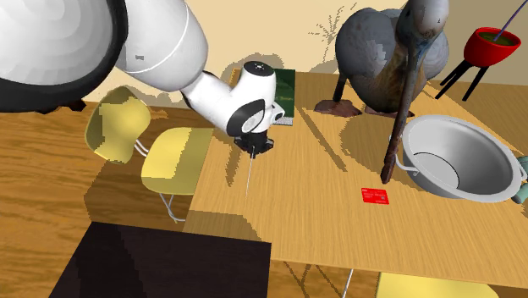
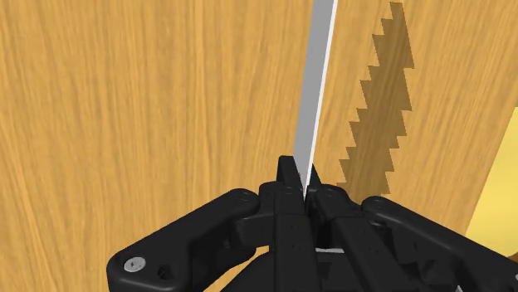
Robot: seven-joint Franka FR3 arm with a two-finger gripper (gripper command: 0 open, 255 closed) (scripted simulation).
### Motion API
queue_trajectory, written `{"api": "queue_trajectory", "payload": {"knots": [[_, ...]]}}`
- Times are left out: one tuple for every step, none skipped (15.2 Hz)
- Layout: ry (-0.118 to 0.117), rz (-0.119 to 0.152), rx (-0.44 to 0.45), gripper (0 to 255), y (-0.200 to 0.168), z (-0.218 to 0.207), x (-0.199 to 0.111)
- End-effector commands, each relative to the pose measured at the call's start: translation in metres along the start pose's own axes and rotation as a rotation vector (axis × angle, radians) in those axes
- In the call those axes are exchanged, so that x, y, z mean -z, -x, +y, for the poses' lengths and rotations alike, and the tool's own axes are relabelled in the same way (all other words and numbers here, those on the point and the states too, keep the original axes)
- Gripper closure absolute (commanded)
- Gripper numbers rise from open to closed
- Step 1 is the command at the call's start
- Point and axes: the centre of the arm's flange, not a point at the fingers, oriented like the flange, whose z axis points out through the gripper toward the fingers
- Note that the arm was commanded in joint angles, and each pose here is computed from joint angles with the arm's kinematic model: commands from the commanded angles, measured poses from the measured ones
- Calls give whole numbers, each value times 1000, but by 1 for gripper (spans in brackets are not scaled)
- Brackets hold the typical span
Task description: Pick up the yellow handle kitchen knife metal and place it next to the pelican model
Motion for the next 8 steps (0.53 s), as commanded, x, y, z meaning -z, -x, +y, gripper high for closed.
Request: {"api": "queue_trajectory", "payload": {"knots": [[0, 0, 0, 255, 0, 0, 11], [0, 0, 0, 255, 0, -1, 16], [0, 0, 0, 255, 0, -1, 21], [0, 0, 0, 255, 0, -1, 27], [0, 0, 0, 255, 1, -2, 32], [0, 0, 0, 255, 1, -2, 37], [0, 0, 0, 255, 1, -3, 43], [0, 0, 0, 255, 1, -3, 48]]}}
